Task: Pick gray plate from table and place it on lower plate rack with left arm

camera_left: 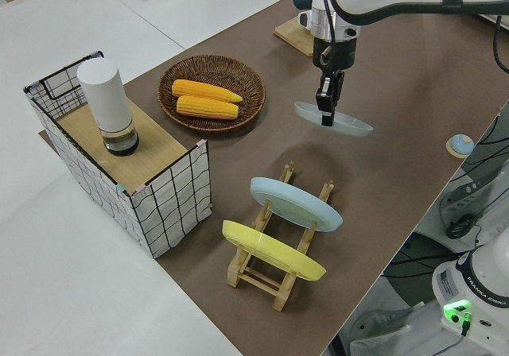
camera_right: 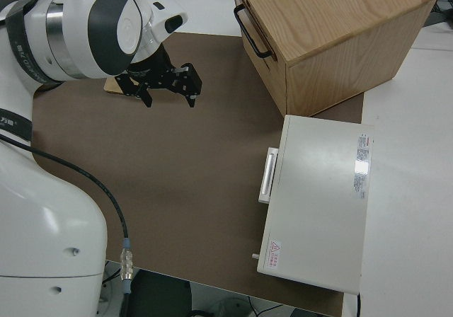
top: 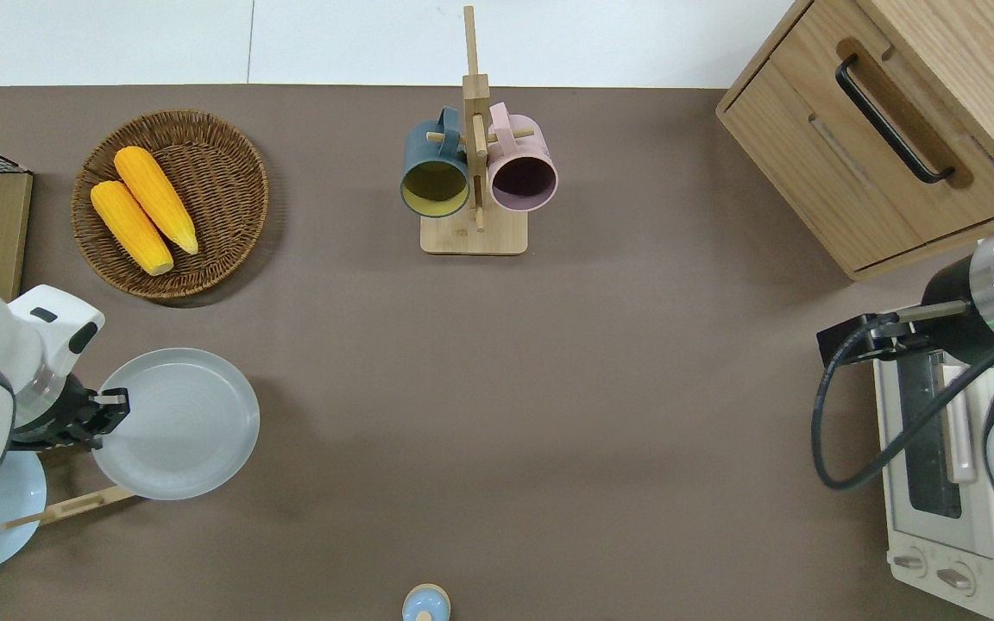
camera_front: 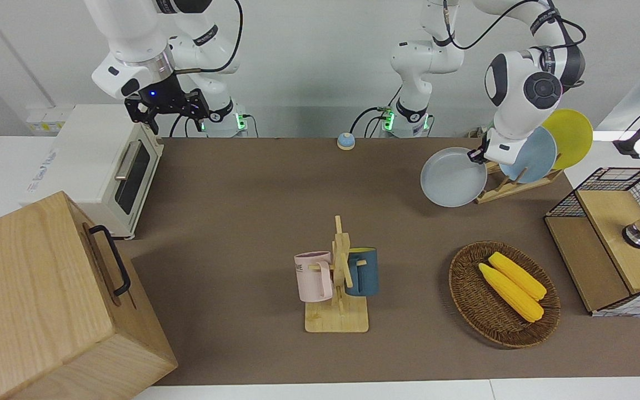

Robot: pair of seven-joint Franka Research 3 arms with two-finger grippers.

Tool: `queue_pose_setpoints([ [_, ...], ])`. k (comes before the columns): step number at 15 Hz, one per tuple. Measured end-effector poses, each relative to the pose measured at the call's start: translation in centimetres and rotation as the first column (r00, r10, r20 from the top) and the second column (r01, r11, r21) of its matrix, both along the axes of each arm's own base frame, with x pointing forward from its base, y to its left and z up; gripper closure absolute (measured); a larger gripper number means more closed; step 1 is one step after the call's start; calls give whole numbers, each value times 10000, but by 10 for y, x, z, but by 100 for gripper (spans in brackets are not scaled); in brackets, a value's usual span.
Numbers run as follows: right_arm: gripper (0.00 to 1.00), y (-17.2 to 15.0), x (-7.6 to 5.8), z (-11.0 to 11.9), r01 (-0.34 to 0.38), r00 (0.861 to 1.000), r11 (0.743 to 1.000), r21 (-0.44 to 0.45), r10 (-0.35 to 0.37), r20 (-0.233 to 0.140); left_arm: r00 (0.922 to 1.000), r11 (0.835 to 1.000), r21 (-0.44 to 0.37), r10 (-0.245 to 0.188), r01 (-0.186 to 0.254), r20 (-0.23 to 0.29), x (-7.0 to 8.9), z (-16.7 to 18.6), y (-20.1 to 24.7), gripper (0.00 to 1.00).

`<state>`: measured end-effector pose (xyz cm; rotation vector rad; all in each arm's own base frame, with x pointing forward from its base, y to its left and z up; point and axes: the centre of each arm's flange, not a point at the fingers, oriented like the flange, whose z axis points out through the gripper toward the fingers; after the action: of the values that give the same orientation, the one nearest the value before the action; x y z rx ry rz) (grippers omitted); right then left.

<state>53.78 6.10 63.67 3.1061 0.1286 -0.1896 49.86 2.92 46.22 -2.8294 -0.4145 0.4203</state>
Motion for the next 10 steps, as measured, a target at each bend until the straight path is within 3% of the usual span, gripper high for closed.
queue_pose_setpoints([
  [4, 1, 0, 0, 0, 0, 10000, 10000, 0, 0, 0, 9982, 9820, 1880, -84, 193, -588, -7, 26, 15, 97],
  [7, 1, 0, 0, 0, 0, 10000, 10000, 0, 0, 0, 9987, 9462, 3233, 51, 115, -506, -7, 34, 23, 97],
  [10, 1, 0, 0, 0, 0, 10000, 10000, 0, 0, 0, 9977, 9128, 4067, -95, 361, -672, -8, 36, 22, 97],
])
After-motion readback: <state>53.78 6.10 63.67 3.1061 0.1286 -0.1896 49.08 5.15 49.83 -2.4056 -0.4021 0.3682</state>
